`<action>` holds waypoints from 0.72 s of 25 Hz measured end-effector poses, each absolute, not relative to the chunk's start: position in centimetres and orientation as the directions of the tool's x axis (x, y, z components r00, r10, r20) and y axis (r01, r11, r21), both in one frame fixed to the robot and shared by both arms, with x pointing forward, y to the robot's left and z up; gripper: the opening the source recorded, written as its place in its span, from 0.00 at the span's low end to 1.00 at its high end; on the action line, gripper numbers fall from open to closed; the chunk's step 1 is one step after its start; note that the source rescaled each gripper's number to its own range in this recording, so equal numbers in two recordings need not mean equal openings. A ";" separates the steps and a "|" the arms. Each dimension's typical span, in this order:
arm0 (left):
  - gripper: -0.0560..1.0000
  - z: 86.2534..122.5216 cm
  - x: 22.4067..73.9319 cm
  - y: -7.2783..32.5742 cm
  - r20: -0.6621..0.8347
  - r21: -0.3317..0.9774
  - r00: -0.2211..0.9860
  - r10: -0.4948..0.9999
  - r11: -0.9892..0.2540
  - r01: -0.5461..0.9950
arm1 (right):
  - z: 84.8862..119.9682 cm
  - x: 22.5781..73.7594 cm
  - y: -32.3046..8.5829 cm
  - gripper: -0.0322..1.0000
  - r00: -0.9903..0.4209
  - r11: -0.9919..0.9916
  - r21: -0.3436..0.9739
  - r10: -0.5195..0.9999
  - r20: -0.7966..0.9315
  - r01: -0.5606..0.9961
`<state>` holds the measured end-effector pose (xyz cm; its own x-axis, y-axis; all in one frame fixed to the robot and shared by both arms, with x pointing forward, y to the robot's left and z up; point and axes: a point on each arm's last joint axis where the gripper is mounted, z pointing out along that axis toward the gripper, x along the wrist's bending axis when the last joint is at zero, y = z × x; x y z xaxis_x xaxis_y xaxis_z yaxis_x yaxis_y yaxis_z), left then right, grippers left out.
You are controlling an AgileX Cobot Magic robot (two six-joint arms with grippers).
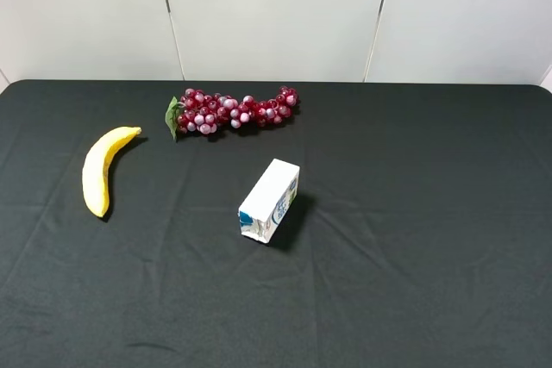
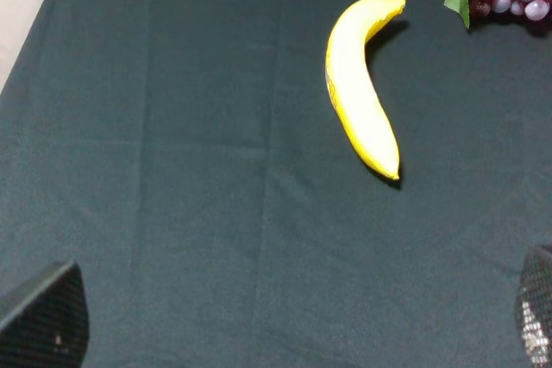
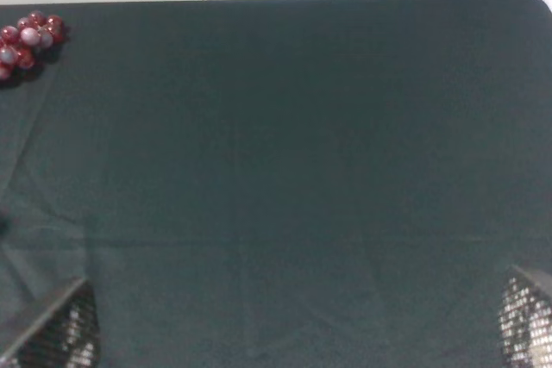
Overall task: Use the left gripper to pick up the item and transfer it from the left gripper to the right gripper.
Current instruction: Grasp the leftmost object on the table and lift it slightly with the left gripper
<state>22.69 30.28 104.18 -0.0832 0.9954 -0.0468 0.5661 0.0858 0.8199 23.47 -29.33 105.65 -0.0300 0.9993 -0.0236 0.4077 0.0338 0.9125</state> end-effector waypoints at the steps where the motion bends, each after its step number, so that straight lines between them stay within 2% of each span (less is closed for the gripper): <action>1: 1.00 104.2 22.7 30.3 -0.047 0.820 -0.083 0.995 0.086 0.566 | 105.7 23.5 -29.3 1.00 -0.030 0.034 0.912 0.999 -0.024 0.408; 18: 1.00 104.2 22.7 30.3 -0.046 0.820 -0.084 0.995 0.086 0.566 | 105.7 23.5 -29.3 1.00 -0.030 0.033 0.912 0.999 -0.023 0.408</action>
<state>22.69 30.29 104.18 -0.0837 0.9954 -0.0460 0.5660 0.0855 0.8199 23.47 -29.33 105.65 -0.0296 0.9993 -0.0228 0.4078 0.0329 0.9125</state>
